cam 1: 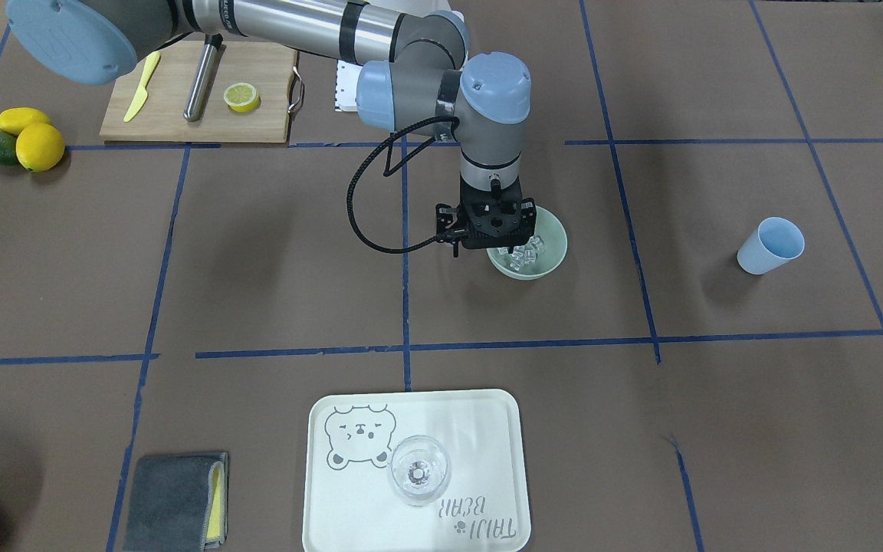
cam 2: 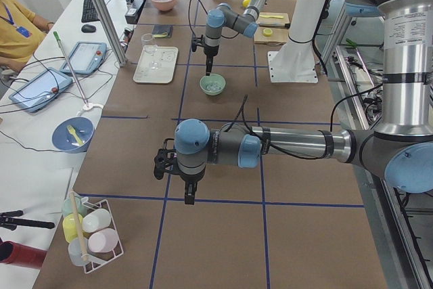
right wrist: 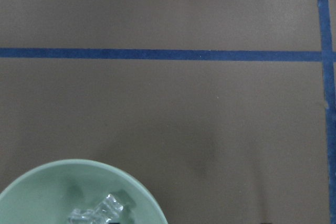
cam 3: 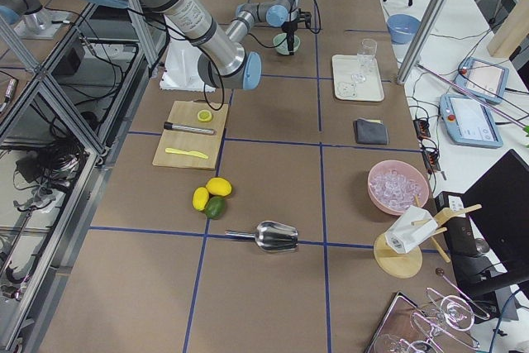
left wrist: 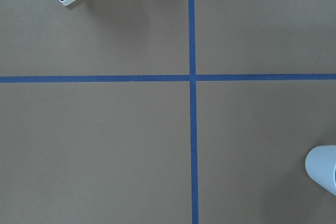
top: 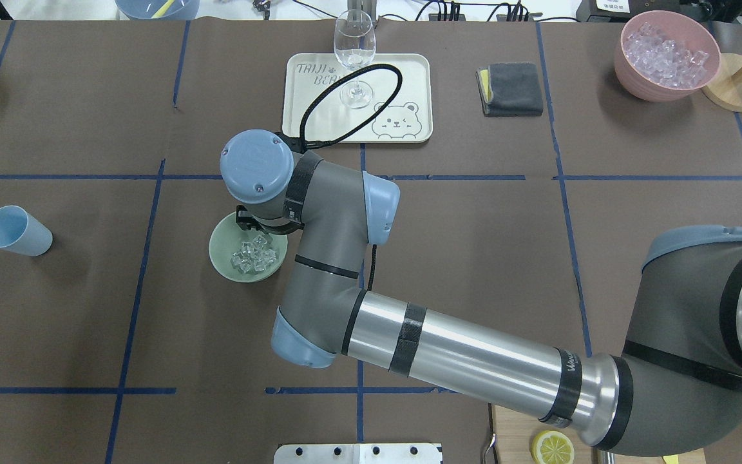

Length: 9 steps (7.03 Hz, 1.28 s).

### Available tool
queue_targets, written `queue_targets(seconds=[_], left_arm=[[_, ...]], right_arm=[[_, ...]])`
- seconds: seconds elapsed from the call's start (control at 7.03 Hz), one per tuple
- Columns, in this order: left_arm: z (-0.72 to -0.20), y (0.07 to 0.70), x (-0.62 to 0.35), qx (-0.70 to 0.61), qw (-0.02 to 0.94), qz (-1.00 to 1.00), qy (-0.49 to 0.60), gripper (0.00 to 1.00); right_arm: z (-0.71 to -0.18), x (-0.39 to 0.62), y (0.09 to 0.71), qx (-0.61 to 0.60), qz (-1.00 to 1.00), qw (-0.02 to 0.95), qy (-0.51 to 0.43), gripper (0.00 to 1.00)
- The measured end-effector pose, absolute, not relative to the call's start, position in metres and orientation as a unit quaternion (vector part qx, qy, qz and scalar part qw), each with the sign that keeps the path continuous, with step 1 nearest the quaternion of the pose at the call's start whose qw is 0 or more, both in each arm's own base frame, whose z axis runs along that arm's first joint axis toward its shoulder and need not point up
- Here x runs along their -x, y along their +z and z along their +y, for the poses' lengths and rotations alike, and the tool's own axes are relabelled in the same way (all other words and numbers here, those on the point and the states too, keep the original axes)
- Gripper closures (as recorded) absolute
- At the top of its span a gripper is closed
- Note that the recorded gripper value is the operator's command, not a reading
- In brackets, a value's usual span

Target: Pour ice into bowl

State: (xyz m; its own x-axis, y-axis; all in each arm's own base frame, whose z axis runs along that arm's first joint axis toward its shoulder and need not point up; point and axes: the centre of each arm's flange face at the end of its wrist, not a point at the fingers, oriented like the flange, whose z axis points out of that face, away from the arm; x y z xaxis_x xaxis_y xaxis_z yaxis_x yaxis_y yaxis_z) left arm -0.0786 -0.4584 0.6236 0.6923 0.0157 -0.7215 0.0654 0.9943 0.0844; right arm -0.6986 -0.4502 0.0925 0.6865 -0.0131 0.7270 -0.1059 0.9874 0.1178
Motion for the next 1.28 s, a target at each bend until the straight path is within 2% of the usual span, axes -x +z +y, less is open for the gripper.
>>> queue_targets(seconds=[0.14, 0.28, 0.43, 0.71, 1.0, 1.14, 1.28], left_arm=[[-0.458, 0.623, 0.079, -0.052, 0.918, 0.392, -0.014, 0.0], [-0.459, 0.623, 0.079, -0.052, 0.918, 0.393, -0.014, 0.0], [-0.458, 0.624, 0.079, -0.053, 0.918, 0.393, -0.014, 0.0], [-0.458, 0.625, 0.078, -0.051, 0.918, 0.393, -0.014, 0.0], [-0.458, 0.625, 0.078, -0.051, 0.918, 0.393, -0.014, 0.0], [-0.457, 0.625, 0.079, -0.052, 0.918, 0.393, -0.014, 0.0], [-0.457, 0.625, 0.079, -0.052, 0.918, 0.393, -0.014, 0.0]], right_arm=[[-0.445, 0.703, 0.094, -0.074, -0.395, 0.916, 0.024, 0.31], [-0.44, 0.707, 0.094, -0.072, -0.395, 0.916, 0.021, 0.49], [-0.435, 0.711, 0.094, -0.07, -0.395, 0.916, 0.019, 0.6], [-0.429, 0.715, 0.095, -0.066, -0.396, 0.916, 0.016, 0.76], [-0.427, 0.717, 0.094, -0.065, -0.405, 0.912, 0.018, 0.78], [-0.426, 0.718, 0.093, -0.061, -0.409, 0.91, 0.027, 0.98], [-0.426, 0.718, 0.093, -0.056, -0.411, 0.909, 0.038, 1.0]])
